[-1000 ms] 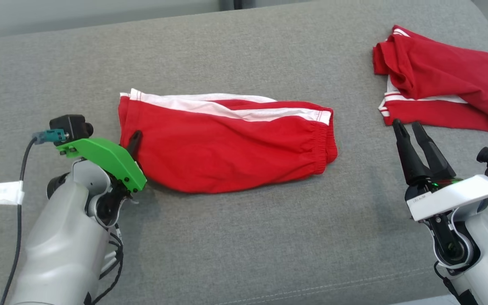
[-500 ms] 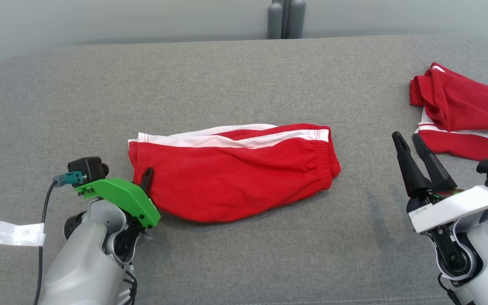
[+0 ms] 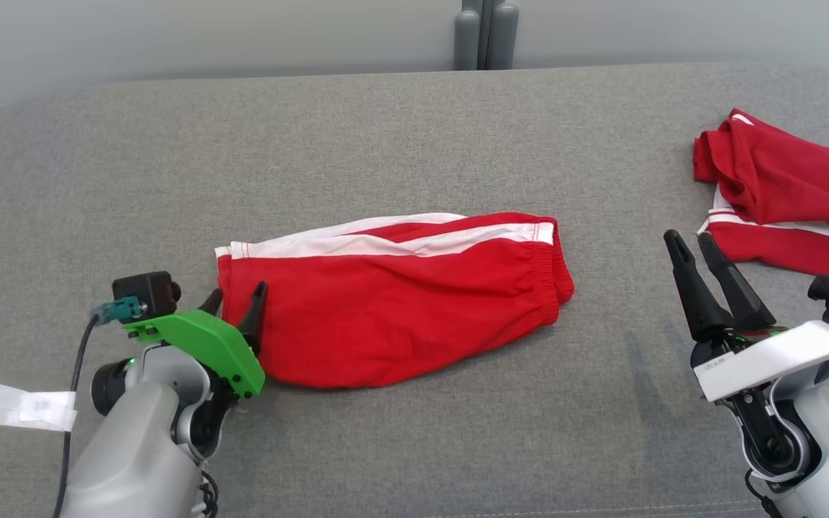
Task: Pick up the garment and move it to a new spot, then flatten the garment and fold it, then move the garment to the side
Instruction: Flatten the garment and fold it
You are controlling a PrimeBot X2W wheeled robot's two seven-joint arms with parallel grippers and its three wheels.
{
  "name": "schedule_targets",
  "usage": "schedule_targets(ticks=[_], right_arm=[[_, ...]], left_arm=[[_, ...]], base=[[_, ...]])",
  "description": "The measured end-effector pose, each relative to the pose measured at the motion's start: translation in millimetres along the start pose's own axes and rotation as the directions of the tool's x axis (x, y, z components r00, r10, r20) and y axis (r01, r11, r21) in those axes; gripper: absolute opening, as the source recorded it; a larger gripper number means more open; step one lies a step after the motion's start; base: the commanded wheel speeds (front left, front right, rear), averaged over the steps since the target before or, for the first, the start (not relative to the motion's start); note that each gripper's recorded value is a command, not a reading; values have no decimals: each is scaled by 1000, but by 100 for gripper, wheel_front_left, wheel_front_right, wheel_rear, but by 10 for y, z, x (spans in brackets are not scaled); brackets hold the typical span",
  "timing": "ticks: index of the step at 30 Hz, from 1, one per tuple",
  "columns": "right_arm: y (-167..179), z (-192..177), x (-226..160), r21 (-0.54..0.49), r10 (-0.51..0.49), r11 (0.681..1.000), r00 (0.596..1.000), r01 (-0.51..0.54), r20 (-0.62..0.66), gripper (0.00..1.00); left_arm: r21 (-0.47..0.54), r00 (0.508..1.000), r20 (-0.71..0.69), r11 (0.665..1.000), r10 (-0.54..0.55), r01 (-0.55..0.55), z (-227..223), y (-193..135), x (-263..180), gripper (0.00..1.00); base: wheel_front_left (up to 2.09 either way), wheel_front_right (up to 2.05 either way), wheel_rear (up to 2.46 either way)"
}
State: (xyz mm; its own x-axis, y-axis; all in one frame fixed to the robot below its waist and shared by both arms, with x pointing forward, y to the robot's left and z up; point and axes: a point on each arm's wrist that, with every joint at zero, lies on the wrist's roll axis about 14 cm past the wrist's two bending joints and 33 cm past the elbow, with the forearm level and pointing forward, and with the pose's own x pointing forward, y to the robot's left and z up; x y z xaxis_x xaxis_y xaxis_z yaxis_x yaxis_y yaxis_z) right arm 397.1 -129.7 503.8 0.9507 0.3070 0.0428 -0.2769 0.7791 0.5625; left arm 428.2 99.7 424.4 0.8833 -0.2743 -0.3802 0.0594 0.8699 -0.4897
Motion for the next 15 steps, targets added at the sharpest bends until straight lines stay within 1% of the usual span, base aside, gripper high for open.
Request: schedule_targets(ticks=[6, 9, 15], right_arm=[[-47, -25, -64, 1, -17, 1000, 1000, 17, -7, 100], [-57, -16, -68, -3, -18, 1000, 1000, 18, -7, 100], [-62, 8, -61, -21, -10, 1000, 1000, 10, -10, 100]], left_arm=[[108, 997, 71, 993, 38, -45, 209, 179, -30, 100], [157, 994, 108, 987, 17, -34, 307, 151, -44, 100], [246, 975, 213, 969, -57, 3, 543, -15, -94, 100]], base=[[0, 0, 0], [0, 0, 0], [0, 0, 0]])
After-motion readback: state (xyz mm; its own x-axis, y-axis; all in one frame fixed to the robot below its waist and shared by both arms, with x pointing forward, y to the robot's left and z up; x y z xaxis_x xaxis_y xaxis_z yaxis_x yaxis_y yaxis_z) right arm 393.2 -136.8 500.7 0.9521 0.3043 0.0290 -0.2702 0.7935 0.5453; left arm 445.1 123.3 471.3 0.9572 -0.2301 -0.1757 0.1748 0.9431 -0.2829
